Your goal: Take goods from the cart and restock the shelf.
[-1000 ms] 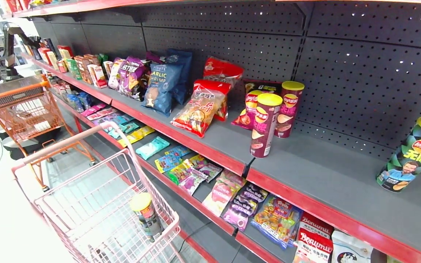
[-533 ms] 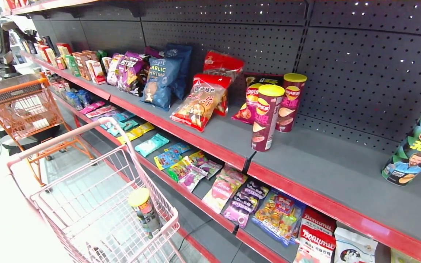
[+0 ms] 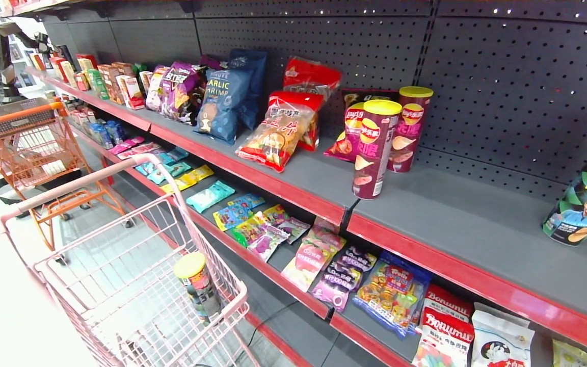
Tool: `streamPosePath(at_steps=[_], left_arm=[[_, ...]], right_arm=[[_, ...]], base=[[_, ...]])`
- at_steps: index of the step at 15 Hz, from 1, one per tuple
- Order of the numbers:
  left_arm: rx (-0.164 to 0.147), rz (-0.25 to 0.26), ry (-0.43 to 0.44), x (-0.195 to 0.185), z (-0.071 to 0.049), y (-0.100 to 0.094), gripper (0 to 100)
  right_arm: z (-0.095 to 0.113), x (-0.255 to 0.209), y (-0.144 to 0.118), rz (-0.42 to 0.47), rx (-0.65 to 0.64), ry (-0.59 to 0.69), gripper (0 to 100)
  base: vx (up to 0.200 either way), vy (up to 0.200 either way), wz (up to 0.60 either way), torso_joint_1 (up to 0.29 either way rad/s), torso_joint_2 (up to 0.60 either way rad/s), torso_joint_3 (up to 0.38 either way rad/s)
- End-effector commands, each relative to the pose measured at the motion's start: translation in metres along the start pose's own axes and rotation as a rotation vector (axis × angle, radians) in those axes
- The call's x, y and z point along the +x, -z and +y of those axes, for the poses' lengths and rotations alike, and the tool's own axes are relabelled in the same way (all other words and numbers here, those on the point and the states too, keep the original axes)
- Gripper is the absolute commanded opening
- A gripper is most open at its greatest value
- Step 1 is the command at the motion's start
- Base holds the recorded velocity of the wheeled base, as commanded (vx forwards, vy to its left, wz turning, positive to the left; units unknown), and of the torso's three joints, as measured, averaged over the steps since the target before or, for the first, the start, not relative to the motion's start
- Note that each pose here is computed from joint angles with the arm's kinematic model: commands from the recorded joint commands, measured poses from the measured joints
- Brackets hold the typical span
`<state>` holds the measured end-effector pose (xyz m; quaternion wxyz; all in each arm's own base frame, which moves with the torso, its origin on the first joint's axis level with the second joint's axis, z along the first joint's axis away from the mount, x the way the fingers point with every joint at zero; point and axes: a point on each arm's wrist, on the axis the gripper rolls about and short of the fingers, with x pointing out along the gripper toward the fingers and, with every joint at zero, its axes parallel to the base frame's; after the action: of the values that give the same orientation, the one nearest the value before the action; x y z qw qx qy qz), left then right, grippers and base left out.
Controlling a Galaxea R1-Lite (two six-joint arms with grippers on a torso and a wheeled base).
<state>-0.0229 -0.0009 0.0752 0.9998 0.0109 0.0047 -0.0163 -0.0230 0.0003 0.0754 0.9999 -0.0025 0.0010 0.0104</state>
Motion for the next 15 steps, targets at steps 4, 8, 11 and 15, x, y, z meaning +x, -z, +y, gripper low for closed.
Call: streamPosePath(at_steps=[4,8,11,15], left_arm=[[0.000,0.001,0.000,0.0001,0.0000,-0.0001,100],[0.000,0.001,0.000,0.0001,0.0000,-0.0001,100],[0.001,0.001,0.000,0.0001,0.0000,-0.0001,100],[0.007,-0.001,0.001,0.0000,0.0000,-0.0005,100]], right_arm=[[0.0000,0.0000,-0.0001,0.001,0.001,-0.001,100],[0.0000,0.0002,0.0004,0.002,0.001,0.001,100],[0.0000,0.0002,0.0004,0.002,0.002,-0.001,100],[0.0000,0.0002,0.0004,0.002,0.002,-0.001,100]], base=[[0.000,0.000,0.00,-0.144,0.37,0.212],[0.000,0.000,0.00,-0.154,0.40,0.244],[0.000,0.000,0.00,-0.071,0.18,0.108],[0.000,0.000,0.00,-0.004,0.01,0.008]])
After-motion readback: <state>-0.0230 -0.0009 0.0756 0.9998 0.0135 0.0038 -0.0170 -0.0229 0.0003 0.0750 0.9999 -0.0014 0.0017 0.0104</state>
